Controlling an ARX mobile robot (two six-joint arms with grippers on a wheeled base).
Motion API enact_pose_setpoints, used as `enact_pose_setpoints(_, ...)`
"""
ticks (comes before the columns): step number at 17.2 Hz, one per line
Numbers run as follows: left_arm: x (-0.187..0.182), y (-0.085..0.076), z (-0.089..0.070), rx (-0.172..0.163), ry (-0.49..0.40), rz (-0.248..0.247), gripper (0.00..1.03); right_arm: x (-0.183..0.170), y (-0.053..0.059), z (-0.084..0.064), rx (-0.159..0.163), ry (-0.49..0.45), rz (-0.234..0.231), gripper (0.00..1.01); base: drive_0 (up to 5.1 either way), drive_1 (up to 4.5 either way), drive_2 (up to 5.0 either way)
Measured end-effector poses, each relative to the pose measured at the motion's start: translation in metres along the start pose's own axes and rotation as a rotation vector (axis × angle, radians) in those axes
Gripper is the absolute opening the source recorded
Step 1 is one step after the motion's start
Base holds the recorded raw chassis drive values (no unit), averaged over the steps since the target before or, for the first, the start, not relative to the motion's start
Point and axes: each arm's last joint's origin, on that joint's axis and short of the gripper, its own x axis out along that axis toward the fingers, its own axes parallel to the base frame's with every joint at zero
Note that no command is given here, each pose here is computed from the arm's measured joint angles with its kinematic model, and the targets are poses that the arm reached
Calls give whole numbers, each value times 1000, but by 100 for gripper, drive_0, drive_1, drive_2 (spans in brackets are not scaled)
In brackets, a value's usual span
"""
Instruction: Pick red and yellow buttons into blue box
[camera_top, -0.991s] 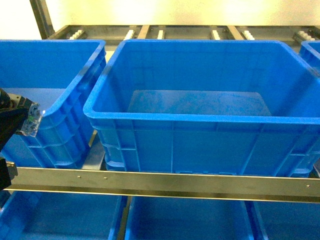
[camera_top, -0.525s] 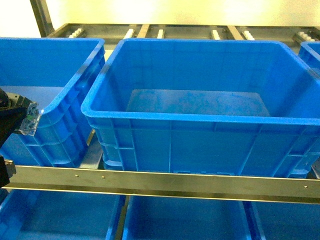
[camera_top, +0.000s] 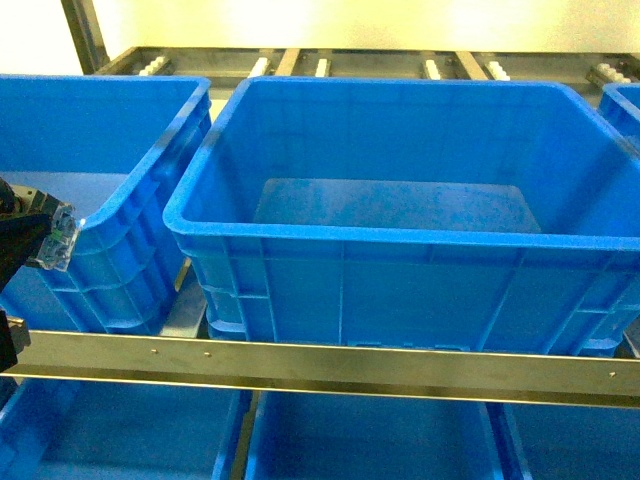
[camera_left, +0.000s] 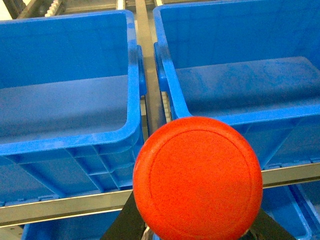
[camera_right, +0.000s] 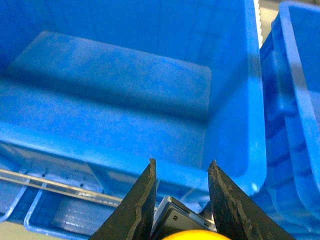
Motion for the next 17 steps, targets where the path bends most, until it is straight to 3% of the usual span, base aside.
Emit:
enact_pose_setpoints(2, 0, 0, 0, 0, 0, 0, 22, 14, -1, 18, 1, -18, 20, 29, 0, 0, 0)
enact_pose_setpoints(5, 0, 0, 0, 0, 0, 0, 22, 59, 6, 49, -4, -26, 94, 29, 0, 0, 0)
enact_pose_setpoints(7, 0, 0, 0, 0, 0, 0, 22, 97, 6, 60, 0, -1, 104, 29, 0, 0, 0)
enact_pose_setpoints(10, 0, 0, 0, 0, 0, 0, 22, 145, 15, 79, -11, 16, 168, 29, 0, 0, 0)
enact_pose_setpoints(12, 0, 0, 0, 0, 0, 0, 22, 169, 32, 78, -37, 79, 250, 29, 0, 0, 0)
enact_pose_setpoints(14, 0, 0, 0, 0, 0, 0, 22, 186, 54, 60, -73, 158, 335, 29, 0, 0, 0)
enact_pose_setpoints(17, 0, 0, 0, 0, 0, 0, 22, 195, 78, 39, -120, 228, 400, 29, 0, 0, 0)
